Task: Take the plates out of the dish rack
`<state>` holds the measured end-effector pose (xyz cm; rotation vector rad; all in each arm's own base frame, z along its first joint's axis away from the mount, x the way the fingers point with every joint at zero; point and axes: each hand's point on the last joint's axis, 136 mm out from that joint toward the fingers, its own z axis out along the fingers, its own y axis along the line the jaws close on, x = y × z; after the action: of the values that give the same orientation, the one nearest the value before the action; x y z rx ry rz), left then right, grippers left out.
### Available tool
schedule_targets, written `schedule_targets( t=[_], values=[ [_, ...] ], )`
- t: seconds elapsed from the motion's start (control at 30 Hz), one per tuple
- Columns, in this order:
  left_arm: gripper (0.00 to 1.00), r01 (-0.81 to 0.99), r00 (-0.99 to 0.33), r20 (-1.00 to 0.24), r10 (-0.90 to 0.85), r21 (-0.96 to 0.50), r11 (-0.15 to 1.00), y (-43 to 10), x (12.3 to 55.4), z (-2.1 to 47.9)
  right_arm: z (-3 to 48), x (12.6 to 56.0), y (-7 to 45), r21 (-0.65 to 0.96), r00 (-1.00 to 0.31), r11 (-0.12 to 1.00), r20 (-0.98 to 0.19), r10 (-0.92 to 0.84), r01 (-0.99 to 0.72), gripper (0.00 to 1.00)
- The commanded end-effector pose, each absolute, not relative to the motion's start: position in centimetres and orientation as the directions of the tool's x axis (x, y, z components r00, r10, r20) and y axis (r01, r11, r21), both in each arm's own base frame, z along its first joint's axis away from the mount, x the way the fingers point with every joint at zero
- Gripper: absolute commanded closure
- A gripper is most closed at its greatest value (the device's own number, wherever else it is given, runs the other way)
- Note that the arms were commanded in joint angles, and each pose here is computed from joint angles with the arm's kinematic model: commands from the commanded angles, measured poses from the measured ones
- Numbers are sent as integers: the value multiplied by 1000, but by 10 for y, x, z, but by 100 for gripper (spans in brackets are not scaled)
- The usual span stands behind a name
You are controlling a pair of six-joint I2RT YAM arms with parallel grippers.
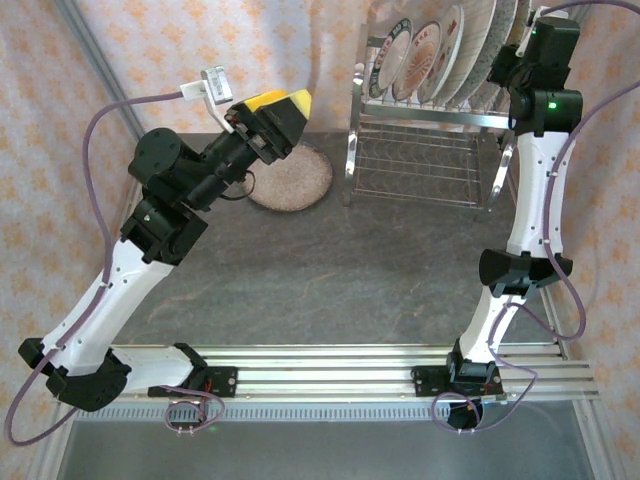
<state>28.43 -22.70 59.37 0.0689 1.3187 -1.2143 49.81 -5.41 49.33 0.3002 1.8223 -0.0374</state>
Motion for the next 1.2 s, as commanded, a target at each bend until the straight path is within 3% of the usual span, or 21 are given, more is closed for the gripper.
schedule_targets(
  t=[0.0, 0.23, 1.17],
  values=[
    [1, 724, -181, -727, -662, -554, 410, -218, 270, 612, 519, 492, -52, 136, -164, 966, -971, 174, 220, 92],
    [1, 723, -186, -726, -662, -558, 408, -219, 270, 612, 533, 482, -56, 127, -117, 951, -979, 165, 281, 100],
    [1, 729, -234, -696, -679, -588, 351, -232, 274, 607, 596, 422, -72, 99, 50, 878, -995, 85, 469, 100]
  ],
)
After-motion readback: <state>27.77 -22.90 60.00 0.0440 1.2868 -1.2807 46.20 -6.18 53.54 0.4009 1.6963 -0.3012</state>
